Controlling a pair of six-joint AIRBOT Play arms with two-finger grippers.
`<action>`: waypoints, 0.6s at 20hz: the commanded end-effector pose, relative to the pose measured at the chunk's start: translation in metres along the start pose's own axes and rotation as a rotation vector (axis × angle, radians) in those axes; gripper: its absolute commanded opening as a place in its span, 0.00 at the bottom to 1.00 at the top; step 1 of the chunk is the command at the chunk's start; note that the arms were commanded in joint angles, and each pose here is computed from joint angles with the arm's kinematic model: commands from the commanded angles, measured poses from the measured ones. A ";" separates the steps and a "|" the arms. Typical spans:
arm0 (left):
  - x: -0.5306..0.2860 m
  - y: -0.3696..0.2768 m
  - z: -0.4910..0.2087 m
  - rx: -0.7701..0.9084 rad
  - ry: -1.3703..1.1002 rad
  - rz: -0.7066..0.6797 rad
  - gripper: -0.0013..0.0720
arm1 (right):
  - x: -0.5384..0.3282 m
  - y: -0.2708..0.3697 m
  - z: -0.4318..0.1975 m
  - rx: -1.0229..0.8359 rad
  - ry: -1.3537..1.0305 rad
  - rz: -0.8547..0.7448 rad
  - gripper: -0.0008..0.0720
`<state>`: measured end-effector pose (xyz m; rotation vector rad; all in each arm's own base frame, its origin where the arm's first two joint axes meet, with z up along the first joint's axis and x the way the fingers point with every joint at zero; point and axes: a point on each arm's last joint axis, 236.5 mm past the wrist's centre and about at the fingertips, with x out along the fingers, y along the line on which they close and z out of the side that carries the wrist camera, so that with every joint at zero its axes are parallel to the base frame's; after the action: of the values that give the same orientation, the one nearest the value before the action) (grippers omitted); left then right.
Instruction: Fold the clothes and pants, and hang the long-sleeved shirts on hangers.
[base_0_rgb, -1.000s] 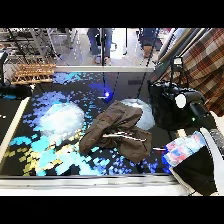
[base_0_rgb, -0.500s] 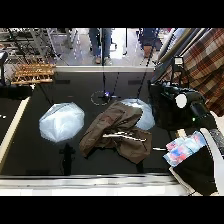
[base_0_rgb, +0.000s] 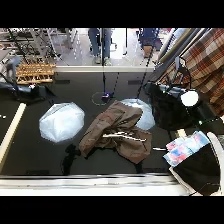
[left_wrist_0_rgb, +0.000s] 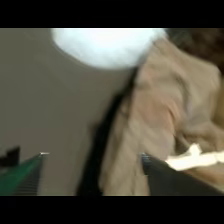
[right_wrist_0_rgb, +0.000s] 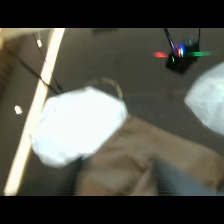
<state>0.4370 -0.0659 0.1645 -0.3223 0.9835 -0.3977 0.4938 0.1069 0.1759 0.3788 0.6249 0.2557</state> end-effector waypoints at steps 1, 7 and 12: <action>0.032 -0.010 -0.084 -0.026 0.283 -0.131 0.95 | -0.004 -0.032 -0.030 0.050 0.149 -0.039 0.79; 0.113 -0.024 -0.234 0.024 0.496 -0.242 0.94 | 0.047 -0.091 -0.126 0.351 0.537 0.146 0.89; 0.158 -0.037 -0.224 0.131 0.360 -0.168 0.96 | 0.113 -0.115 -0.183 0.426 0.719 0.171 0.88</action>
<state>0.3056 -0.1747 -0.0335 -0.2825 1.3621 -0.7057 0.4848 0.0770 -0.0258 0.7112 1.2479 0.3640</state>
